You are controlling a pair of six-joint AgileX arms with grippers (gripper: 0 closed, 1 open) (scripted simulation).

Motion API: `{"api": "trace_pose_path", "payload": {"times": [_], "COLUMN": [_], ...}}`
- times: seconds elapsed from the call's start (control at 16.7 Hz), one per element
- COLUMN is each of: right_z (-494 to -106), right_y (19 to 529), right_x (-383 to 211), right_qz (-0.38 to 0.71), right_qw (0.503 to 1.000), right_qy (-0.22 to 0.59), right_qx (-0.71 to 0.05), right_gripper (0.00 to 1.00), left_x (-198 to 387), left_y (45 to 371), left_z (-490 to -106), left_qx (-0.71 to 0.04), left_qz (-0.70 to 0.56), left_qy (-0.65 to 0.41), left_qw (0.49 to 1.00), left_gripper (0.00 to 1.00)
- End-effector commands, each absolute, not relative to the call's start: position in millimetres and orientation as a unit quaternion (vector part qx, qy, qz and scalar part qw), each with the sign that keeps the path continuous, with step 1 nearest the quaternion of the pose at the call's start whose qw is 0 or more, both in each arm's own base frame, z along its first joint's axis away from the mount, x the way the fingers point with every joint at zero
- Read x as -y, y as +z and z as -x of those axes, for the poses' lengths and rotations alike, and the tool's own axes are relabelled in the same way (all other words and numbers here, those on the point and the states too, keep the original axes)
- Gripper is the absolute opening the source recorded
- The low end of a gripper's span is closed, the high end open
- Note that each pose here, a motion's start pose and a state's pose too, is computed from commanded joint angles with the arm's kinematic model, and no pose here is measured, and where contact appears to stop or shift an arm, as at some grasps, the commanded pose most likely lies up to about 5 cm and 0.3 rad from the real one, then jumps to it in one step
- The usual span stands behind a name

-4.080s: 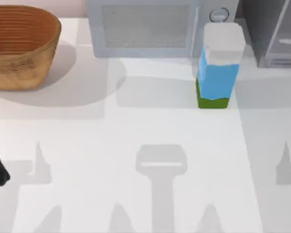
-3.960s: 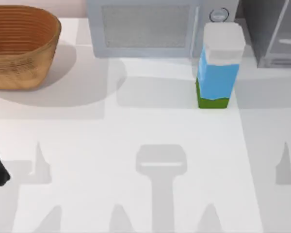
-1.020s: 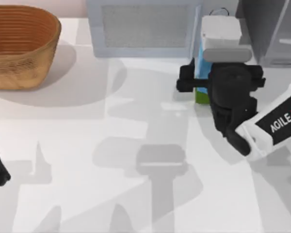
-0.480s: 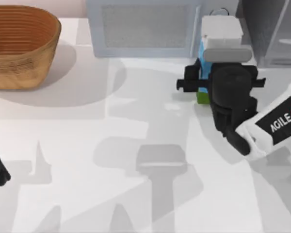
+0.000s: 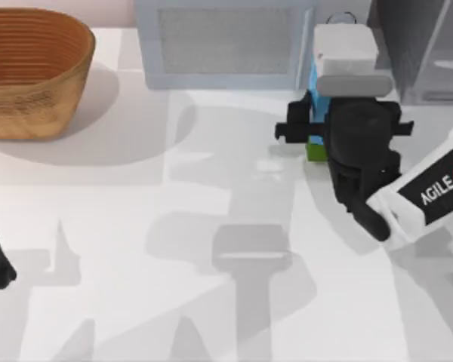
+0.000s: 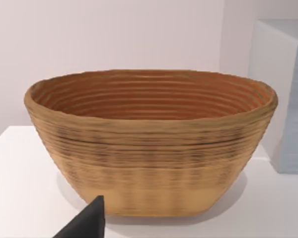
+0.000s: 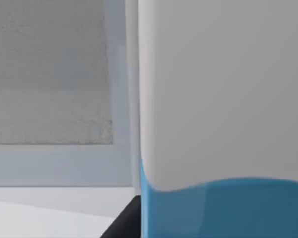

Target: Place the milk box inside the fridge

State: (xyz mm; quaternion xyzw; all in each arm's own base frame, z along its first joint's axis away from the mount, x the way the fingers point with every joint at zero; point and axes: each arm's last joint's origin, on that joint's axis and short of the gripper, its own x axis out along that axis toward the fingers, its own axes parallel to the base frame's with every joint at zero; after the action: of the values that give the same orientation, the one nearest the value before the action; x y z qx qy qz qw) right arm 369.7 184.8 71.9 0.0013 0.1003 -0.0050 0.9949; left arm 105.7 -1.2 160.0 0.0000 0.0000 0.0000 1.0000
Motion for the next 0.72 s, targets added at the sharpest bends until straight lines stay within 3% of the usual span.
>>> {"api": "trace_pose_path", "payload": {"times": [0.3, 0.72], "right_z": [-371.1, -377.5], "right_y": [78.8, 166.2], "right_x": [-186.6, -190.4], "right_qz": [-0.005, 0.000], "right_qw": [0.995, 0.995], "right_qy": [-0.004, -0.003], "right_qx": [-0.095, -0.101], "right_gripper": [0.00, 0.00], "left_x": [1.2, 1.2], "left_y": [160.0, 160.0], "left_z": [-105.7, -105.7], "left_qx": [0.000, 0.000], "left_qz": [0.000, 0.000], "left_qy": [0.000, 0.000], "left_qw": [1.000, 1.000], "left_gripper": [1.00, 1.00]}}
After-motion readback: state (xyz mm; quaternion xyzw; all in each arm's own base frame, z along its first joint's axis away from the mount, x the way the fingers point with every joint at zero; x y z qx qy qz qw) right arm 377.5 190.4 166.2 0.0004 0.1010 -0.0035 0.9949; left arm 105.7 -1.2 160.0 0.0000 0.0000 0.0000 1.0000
